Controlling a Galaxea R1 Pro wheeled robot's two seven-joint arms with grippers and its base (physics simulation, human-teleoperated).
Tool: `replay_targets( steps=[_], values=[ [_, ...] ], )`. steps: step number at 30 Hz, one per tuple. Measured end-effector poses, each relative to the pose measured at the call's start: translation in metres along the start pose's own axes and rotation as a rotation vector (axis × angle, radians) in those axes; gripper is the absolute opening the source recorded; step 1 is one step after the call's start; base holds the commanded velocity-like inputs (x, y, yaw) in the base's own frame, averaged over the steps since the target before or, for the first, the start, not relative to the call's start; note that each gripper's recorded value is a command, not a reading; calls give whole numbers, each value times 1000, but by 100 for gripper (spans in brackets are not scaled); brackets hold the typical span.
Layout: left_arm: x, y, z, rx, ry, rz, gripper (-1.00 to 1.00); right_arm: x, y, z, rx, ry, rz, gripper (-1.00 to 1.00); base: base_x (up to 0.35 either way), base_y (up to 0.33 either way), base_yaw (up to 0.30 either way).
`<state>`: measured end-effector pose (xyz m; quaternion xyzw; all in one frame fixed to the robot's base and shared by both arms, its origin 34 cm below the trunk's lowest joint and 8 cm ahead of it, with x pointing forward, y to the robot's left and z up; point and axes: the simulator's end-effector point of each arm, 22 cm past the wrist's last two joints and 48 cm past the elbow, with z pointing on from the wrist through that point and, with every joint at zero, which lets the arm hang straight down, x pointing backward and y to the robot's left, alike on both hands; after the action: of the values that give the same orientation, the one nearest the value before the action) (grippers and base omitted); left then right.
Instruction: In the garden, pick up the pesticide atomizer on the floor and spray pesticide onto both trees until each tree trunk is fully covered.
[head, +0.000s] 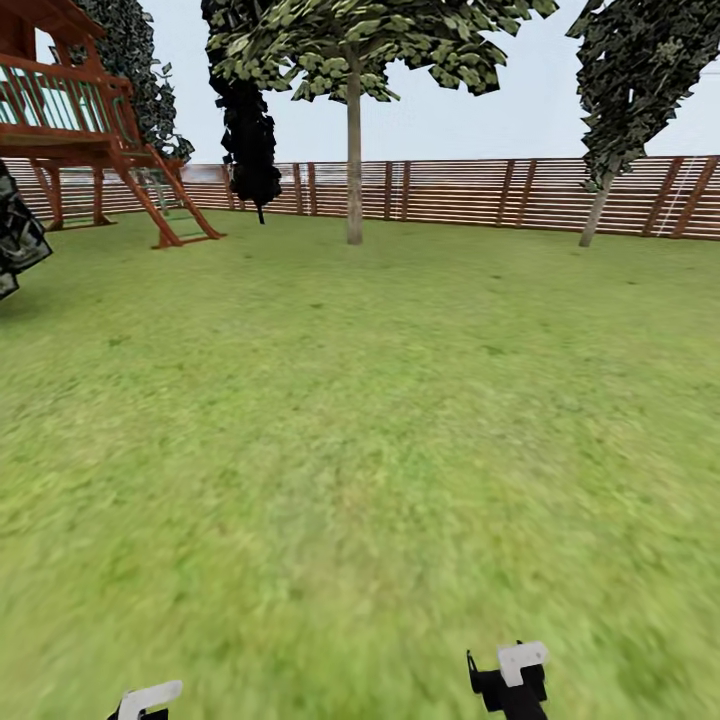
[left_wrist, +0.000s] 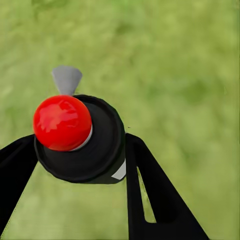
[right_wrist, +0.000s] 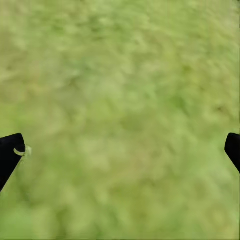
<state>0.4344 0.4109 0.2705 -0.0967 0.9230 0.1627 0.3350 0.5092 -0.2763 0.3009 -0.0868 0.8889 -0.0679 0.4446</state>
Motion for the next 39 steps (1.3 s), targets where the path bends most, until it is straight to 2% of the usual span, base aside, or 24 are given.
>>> replay_targets(
  steps=[10, 13, 19, 39],
  values=[
    [0, 1, 0, -1, 0, 0, -100, 2, 2, -1, -6, 4, -1, 100, 340, 72, 0],
    [0, 1, 0, -1, 0, 0, -100, 23, 16, -9, -24, 56, 13, 100, 340, 72, 0],
    [0, 0, 0, 0, 0, 0, -100, 43, 24, -18, -43, 106, 16, 100, 340, 72, 0],
    [0, 1, 0, -2, 0, -1, -100, 44, 24, -19, -43, 111, 15, 100, 339, 72, 0]
  ],
)
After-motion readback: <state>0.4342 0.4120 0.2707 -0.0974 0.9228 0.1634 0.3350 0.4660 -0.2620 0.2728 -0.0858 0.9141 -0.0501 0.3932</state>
